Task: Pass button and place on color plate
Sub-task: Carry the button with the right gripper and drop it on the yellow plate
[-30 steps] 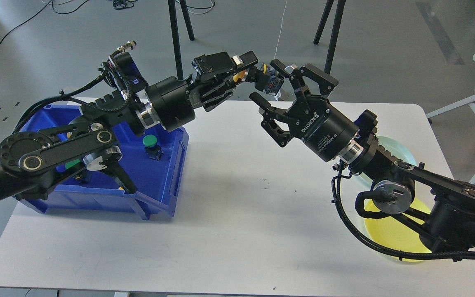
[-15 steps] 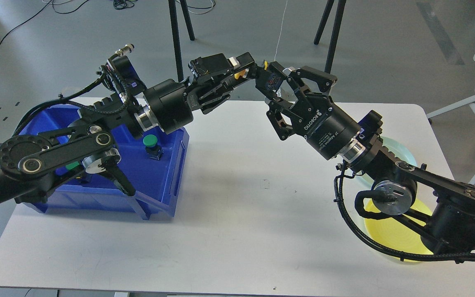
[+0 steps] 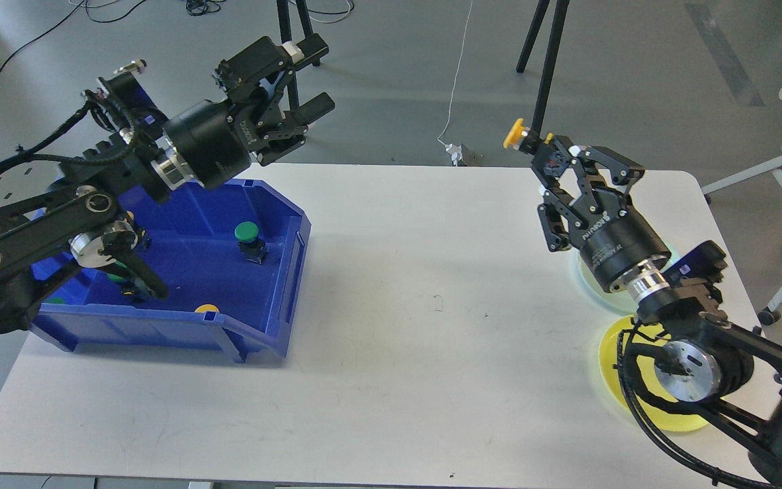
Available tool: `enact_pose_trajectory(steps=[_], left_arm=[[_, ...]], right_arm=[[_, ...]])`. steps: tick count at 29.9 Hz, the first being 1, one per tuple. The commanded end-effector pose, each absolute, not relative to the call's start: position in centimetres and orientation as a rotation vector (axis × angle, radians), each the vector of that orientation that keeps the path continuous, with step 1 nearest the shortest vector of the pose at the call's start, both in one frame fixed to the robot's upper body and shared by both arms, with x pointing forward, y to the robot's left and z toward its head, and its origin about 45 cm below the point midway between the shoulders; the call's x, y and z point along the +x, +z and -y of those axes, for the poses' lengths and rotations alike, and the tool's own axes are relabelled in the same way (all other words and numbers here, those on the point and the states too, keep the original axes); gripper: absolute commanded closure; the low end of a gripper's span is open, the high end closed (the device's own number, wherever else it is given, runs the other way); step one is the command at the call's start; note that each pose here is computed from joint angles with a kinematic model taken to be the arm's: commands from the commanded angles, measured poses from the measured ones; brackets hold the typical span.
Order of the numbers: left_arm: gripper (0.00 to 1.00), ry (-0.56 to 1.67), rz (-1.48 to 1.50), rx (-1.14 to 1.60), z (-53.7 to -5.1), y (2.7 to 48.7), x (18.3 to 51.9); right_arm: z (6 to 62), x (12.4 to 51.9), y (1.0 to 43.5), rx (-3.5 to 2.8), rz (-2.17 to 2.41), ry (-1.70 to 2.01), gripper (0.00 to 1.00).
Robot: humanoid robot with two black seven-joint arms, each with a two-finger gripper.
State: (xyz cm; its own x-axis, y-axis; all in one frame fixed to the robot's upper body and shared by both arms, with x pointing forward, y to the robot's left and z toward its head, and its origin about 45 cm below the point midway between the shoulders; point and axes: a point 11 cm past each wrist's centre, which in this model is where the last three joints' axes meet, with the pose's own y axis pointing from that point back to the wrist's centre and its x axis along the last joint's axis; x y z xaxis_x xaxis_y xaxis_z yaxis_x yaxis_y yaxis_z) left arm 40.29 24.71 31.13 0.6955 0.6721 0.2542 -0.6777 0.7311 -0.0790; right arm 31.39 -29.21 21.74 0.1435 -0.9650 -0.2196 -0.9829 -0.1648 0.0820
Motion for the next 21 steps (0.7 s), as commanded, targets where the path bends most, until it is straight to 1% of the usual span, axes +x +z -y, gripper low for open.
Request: enact_pose_trajectory(steps=[1, 4, 8, 12, 14, 16, 18, 20, 21], left_arm=[[0.01, 0.841, 0.344, 0.159, -30.2, 30.8, 40.7], [0.01, 0.809, 0.472, 0.375, -33.4, 29.2, 40.1], [0.01, 0.618, 0.705, 0.700, -35.7, 27.4, 38.6], [0.01, 0.443, 0.830, 0.910, -36.8, 25.3, 37.8], [0.01, 0.400, 0.827, 1.010, -38.6, 23.8, 37.7], [0.02, 0.383, 0.803, 1.121, -41.2, 22.2, 37.6], [0.03, 0.369, 0.783, 1.168, -42.1, 20.9, 37.6], [0.03, 0.363, 0.767, 1.192, -42.7, 20.0, 37.3], [0.03, 0.362, 0.763, 1.202, -43.0, 19.9, 37.2]], right_arm=[[37.0, 27.8, 20.2, -2.332, -2.372, 0.194, 1.00], [40.9, 24.2, 19.2, -2.459, -2.522, 0.143, 1.00], [42.8, 20.0, 17.9, -2.686, -2.575, 0.123, 1.00], [43.5, 18.1, 16.8, -2.804, -2.590, 0.138, 1.00], [43.5, 17.9, 16.5, -2.822, -2.589, 0.153, 0.98], [43.1, 17.8, 16.2, -2.866, -2.569, 0.144, 0.96], [42.7, 17.6, 15.5, -2.902, -2.563, 0.177, 0.91], [42.2, 17.5, 14.7, -2.922, -2.555, 0.230, 0.85], [42.1, 17.3, 14.2, -2.925, -2.558, 0.248, 0.80]])
